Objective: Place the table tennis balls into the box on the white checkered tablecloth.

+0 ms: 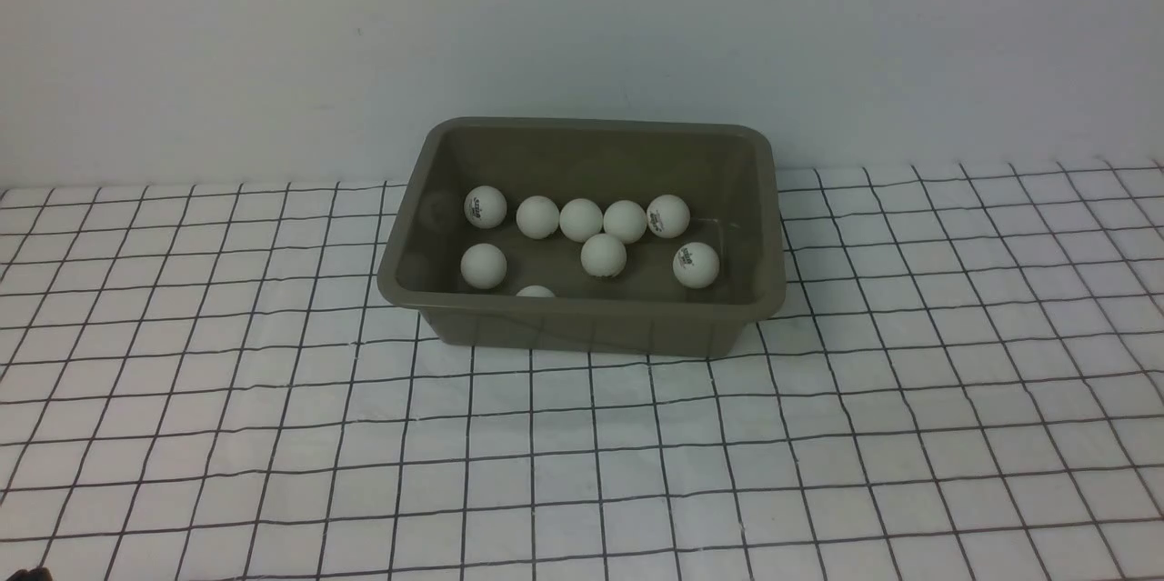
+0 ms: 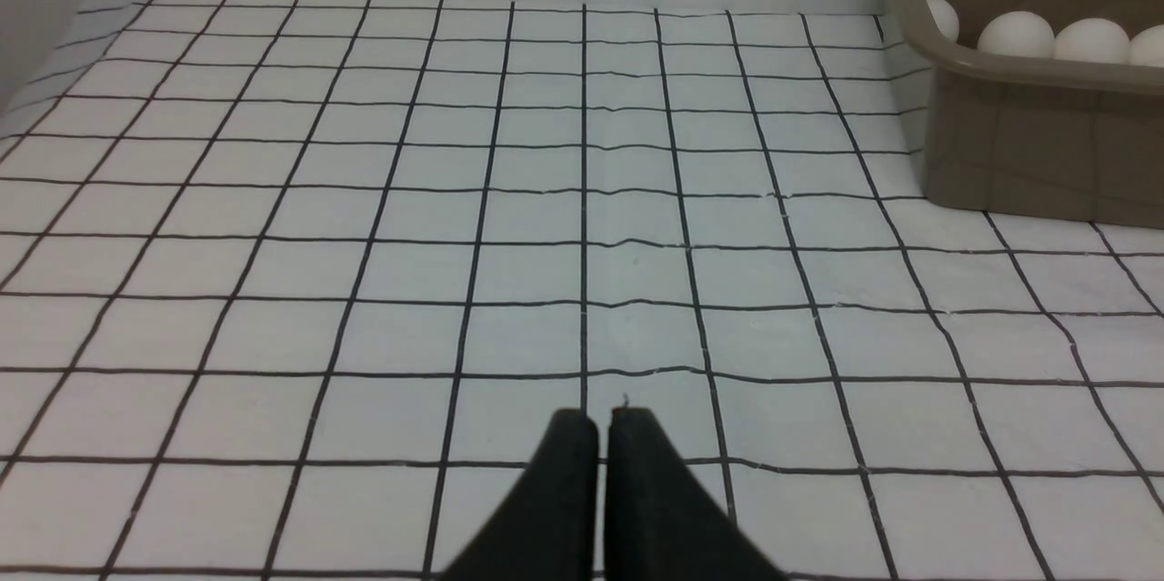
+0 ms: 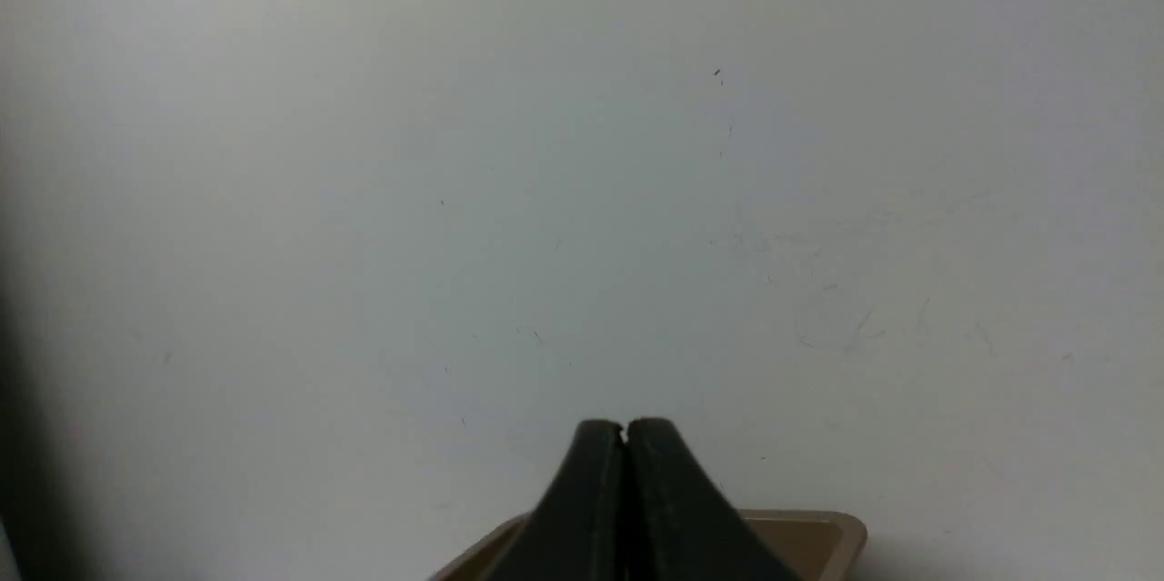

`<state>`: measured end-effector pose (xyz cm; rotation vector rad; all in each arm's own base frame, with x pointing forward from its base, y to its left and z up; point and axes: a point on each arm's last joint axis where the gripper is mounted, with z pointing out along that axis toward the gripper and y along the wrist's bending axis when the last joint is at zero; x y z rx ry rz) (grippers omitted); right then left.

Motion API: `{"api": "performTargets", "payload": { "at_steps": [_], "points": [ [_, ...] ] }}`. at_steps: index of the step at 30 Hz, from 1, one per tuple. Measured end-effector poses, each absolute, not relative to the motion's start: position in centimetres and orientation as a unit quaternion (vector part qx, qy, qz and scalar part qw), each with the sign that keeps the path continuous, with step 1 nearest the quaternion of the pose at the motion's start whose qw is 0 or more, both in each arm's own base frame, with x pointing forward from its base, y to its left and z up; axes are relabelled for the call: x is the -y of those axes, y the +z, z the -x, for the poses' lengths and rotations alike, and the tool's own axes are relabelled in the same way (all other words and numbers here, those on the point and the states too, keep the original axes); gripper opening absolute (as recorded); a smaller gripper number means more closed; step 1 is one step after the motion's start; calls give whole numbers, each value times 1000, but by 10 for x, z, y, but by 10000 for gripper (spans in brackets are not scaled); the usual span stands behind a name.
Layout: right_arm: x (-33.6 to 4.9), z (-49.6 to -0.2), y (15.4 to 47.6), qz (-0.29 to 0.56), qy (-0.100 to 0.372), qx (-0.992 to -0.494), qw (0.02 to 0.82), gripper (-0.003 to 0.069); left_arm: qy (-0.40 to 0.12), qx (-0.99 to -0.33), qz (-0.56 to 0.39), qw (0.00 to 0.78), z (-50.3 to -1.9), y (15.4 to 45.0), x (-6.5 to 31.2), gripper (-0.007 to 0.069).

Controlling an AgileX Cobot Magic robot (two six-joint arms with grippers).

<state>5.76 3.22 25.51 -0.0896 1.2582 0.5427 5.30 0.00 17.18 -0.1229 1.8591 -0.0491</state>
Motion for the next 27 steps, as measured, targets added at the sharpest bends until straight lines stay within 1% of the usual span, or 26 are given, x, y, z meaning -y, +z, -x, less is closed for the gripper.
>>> {"api": "performTargets", "payload": {
  "at_steps": [5, 8, 9, 10, 12, 13, 15, 18, 19, 20, 25, 27],
  "points": [
    [-29, -57, 259, 1, 284, -562, 777, -18, -21, -801, 53, 596, -53, 172, 0, -4],
    [-26, -58, 259, -16, 273, -561, 781, -18, -21, -801, 53, 596, -53, 172, 0, -4],
    [-23, -60, 257, -15, 237, -575, 783, -18, -21, -801, 53, 596, -53, 172, 0, -4],
    [-21, -61, 255, -13, 221, -583, 782, -18, -21, -801, 53, 596, -53, 172, 0, -4],
    [-18, -64, 249, -3, 168, -612, 773, -18, -21, -801, 53, 596, -53, 172, 0, -4],
    [-18, -64, 248, -2, 163, -615, 772, -18, -21, -801, 53, 596, -53, 172, 0, -4],
    [-15, -66, 242, 7, 123, -643, 756, -18, -21, -801, 53, 596, -53, 172, 0, -4],
    [-12, -67, 236, 8, 94, -668, 738, -18, -21, -801, 53, 596, -53, 172, 0, -4],
    [-9, -68, 232, -8, 67, -682, 728, -18, -21, -801, 53, 596, -53, 172, 0, -4],
    [-8, -68, 229, 3, 68, -692, 718, -18, -21, -801, 53, 596, -53, 172, 0, -4],
    [-2, -69, 220, -17, 32, -720, 693, -18, -21, -801, 53, 596, -53, 172, 0, -4],
    [-1, -69, 216, -17, 34, -727, 686, -18, -21, -801, 53, 596, -53, 172, 0, -4]
  ]
}}
